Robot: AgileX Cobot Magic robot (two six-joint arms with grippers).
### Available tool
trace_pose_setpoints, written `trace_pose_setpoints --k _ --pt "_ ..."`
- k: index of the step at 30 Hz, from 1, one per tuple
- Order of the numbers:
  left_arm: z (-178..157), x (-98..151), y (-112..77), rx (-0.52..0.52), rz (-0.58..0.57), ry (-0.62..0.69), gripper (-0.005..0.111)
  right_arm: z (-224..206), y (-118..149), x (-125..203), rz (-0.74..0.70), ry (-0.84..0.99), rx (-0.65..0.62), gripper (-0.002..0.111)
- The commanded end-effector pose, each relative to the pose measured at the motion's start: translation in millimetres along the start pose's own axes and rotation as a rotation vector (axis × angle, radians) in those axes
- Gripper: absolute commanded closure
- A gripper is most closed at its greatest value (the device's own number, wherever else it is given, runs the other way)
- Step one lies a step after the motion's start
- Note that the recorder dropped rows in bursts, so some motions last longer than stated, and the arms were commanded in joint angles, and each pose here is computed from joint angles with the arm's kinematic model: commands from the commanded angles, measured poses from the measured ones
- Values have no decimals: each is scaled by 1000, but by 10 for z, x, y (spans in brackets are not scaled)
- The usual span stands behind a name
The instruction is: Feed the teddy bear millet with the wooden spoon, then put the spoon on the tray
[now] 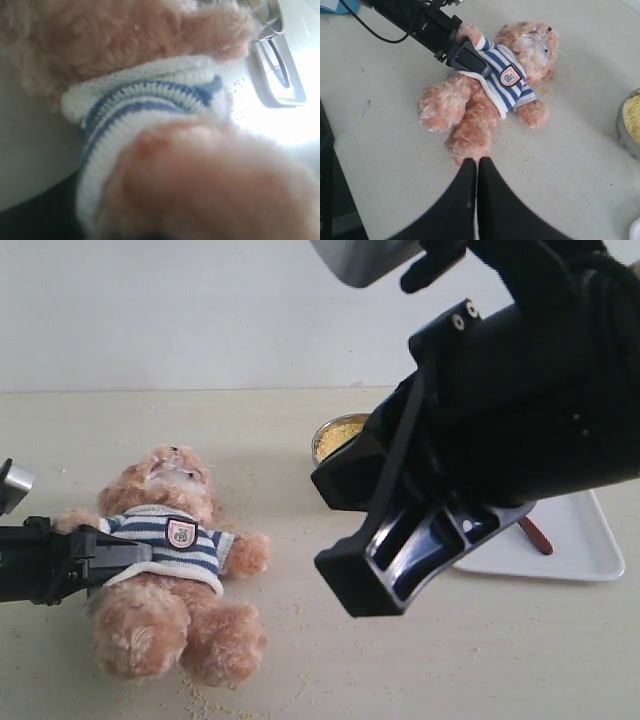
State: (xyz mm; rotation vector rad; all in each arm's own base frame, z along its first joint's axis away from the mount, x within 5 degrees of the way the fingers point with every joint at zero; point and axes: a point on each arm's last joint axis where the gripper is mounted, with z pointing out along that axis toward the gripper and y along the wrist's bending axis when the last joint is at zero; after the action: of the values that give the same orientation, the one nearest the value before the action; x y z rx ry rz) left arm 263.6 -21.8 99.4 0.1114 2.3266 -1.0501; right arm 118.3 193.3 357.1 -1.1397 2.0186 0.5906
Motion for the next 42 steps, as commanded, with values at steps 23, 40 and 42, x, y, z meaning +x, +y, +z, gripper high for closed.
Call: trace_pose_setpoints --k 23,40,42 --pt "-774 -426 -364 159 128 -318 82 -138 17 -10 -35 -45 -6 108" --pt "-1090 -537 -757 157 177 -411 102 -275 52 -15 -55 -89 -34 108" --pt "-1105 -549 -776 151 207 -427 102 -278 52 -13 -55 -88 -34 108"
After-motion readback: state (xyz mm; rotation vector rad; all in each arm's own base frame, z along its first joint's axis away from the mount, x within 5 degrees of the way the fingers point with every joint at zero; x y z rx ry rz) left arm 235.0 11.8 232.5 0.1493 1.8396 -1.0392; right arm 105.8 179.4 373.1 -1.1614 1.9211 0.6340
